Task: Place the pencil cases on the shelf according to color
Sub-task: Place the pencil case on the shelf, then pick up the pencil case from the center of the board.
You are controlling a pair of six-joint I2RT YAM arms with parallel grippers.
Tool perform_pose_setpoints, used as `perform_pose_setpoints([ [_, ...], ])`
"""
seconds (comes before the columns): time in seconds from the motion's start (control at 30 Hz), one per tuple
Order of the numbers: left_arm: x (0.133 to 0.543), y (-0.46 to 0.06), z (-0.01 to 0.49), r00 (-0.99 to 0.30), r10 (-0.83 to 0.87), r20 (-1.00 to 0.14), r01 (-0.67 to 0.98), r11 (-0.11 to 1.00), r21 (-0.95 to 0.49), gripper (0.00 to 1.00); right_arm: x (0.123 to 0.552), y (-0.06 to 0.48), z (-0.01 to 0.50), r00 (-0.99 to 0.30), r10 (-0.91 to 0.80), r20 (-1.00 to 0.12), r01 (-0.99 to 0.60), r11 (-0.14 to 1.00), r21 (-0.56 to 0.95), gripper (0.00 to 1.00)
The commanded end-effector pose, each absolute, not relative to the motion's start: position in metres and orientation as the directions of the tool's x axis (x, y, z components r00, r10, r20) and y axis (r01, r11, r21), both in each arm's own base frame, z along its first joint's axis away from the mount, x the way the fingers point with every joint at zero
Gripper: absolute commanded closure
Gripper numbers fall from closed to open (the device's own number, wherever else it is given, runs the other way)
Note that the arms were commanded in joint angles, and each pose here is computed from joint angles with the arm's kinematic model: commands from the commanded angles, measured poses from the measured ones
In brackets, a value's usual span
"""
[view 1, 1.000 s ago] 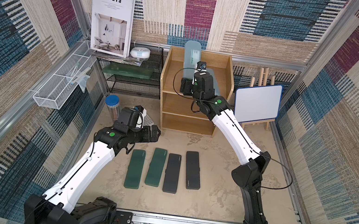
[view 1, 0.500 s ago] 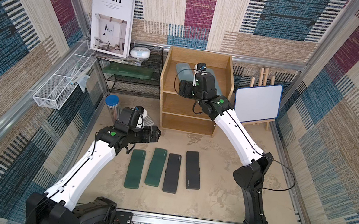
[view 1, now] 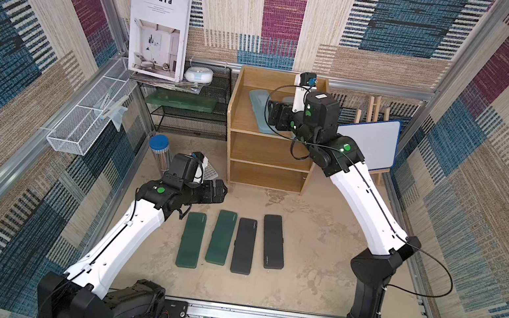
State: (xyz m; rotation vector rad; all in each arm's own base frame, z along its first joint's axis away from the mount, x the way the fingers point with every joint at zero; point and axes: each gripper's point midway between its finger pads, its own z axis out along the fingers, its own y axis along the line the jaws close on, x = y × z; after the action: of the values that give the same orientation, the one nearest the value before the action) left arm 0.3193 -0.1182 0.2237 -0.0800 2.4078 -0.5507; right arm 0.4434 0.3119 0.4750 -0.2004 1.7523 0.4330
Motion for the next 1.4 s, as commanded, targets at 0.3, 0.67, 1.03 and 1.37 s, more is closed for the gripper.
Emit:
perform_pose_setpoints([
  [0.3,0.322,-0.126,0.220,-0.789,-0.160,-0.593,0.128,0.901,-0.413,0.00,0.389,0.232,0.371,-0.440,-0.010,-0.898,-0.247,0.963,0.110,0.51],
  [0.67,0.322,-0.122,0.217,-0.755,-0.114,-0.646,0.164,0.921,-0.354,0.00,0.443,0.221,0.359,-0.449,-0.023,-0.893,-0.251,0.963,0.101,0.51],
  [1.03,0.323,-0.116,0.221,-0.726,-0.076,-0.683,0.174,0.941,-0.290,0.00,0.437,0.234,0.375,-0.451,-0.007,-0.892,-0.328,0.931,0.159,0.41],
  [1.37,0.284,-0.106,0.209,-0.794,-0.133,-0.594,0.090,0.940,-0.330,0.00,0.356,0.225,0.358,-0.491,0.057,-0.869,-0.348,0.902,0.256,0.05],
])
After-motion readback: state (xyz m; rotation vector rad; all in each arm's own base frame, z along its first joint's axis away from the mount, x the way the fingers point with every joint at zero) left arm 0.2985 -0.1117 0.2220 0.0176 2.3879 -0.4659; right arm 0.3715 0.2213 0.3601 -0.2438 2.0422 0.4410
